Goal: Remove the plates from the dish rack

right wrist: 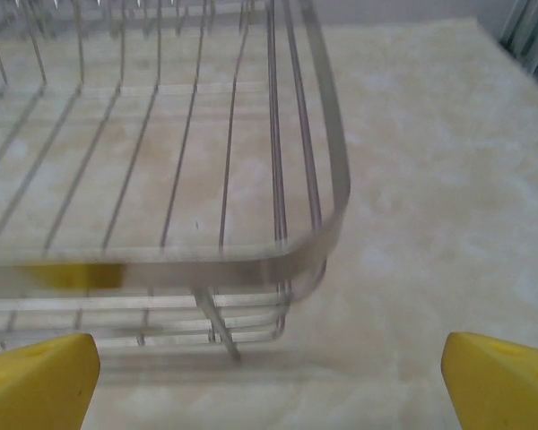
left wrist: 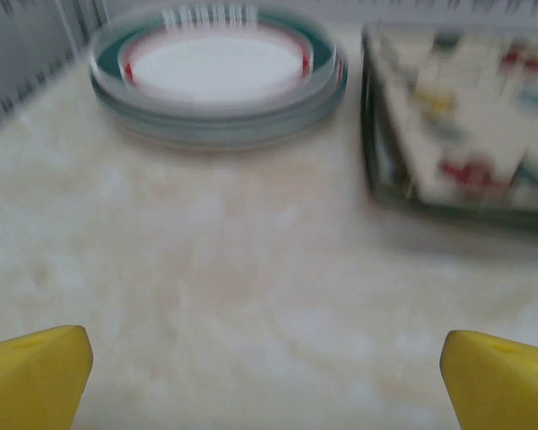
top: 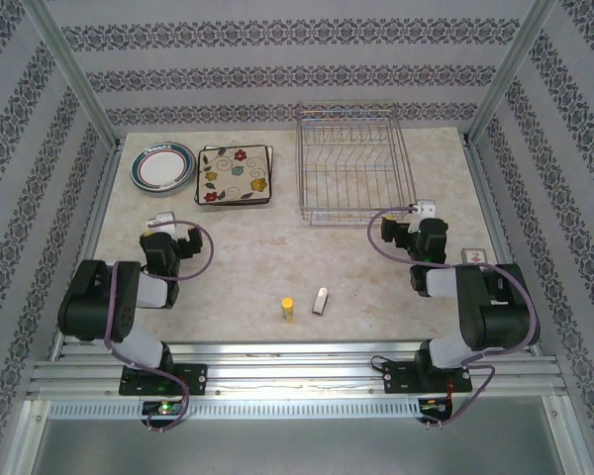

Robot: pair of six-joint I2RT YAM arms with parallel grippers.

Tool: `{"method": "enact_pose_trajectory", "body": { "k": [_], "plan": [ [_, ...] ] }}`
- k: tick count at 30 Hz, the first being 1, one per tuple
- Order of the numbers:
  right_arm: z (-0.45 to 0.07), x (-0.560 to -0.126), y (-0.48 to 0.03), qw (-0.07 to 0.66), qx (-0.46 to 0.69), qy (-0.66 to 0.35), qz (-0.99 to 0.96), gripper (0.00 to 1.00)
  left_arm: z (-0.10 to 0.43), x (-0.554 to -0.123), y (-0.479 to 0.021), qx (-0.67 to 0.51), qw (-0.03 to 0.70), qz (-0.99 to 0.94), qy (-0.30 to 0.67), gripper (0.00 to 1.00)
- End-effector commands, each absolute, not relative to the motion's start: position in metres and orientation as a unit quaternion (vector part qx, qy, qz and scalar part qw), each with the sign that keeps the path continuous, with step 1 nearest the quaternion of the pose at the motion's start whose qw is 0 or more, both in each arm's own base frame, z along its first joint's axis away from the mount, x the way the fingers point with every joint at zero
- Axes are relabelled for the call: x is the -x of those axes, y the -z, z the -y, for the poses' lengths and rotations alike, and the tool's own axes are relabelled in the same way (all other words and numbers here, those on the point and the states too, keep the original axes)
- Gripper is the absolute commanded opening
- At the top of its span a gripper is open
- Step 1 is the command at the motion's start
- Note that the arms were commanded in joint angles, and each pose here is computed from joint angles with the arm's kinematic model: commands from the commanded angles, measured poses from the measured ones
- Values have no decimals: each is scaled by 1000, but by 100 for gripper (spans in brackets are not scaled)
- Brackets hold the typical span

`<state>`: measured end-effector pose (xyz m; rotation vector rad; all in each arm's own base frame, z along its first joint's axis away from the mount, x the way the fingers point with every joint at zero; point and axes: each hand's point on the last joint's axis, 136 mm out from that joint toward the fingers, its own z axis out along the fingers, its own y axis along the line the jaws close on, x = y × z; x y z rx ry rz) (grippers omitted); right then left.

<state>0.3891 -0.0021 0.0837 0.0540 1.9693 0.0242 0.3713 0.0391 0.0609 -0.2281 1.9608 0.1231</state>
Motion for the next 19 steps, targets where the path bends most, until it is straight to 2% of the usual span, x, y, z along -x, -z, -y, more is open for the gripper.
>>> {"method": "enact_pose_trajectory", "body": {
  "k": [1, 3, 19],
  "plan": [
    [-3, -399, -106, 597, -8, -25, -802, 98, -30, -393, -90, 65, 587, -806, -37, 100],
    [-4, -398, -104, 580, -4, -22, -814, 98, -23, -398, -90, 51, 579, -813, -42, 100],
    [-4, -398, -104, 585, -3, -20, -811, 98, -26, -395, -90, 56, 587, -806, -46, 100]
  ]
}}
